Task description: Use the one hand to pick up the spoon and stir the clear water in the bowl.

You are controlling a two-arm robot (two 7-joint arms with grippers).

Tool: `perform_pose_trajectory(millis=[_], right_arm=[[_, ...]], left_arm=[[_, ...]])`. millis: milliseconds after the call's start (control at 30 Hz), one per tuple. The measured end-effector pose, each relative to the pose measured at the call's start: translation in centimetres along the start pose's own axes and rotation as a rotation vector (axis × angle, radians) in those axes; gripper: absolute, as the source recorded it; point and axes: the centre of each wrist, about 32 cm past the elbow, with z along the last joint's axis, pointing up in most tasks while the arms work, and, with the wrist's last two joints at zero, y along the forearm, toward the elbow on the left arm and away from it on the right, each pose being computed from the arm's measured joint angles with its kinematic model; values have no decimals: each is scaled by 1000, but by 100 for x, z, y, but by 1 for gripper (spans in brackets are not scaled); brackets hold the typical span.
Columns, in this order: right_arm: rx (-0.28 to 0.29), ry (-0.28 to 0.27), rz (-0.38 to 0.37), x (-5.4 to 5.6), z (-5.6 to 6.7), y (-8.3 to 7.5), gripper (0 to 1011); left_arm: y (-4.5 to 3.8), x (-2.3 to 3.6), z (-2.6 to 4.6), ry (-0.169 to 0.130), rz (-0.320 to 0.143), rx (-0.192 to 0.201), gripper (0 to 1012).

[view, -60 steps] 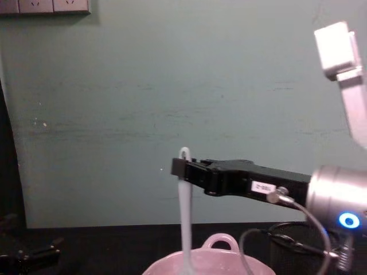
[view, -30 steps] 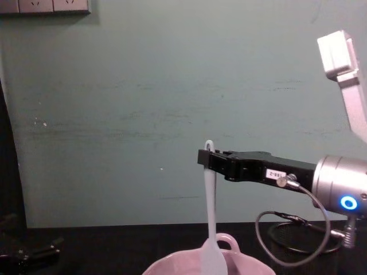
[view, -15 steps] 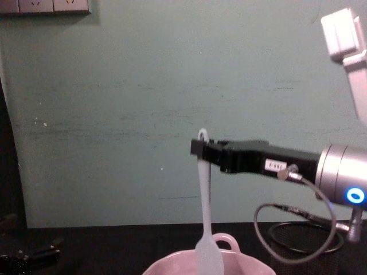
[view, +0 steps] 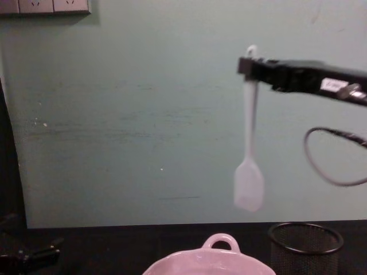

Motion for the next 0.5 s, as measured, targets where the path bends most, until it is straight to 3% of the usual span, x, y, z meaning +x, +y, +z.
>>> perform_pose_trajectory(millis=[233, 500], right_arm=[[-5, -23, -75, 100, 115, -271, 114], [-46, 7, -133, 162, -15, -446, 116]], left_arm=[[0, 0, 0, 0, 0, 0, 1011], [0, 0, 0, 0, 0, 0, 1011]])
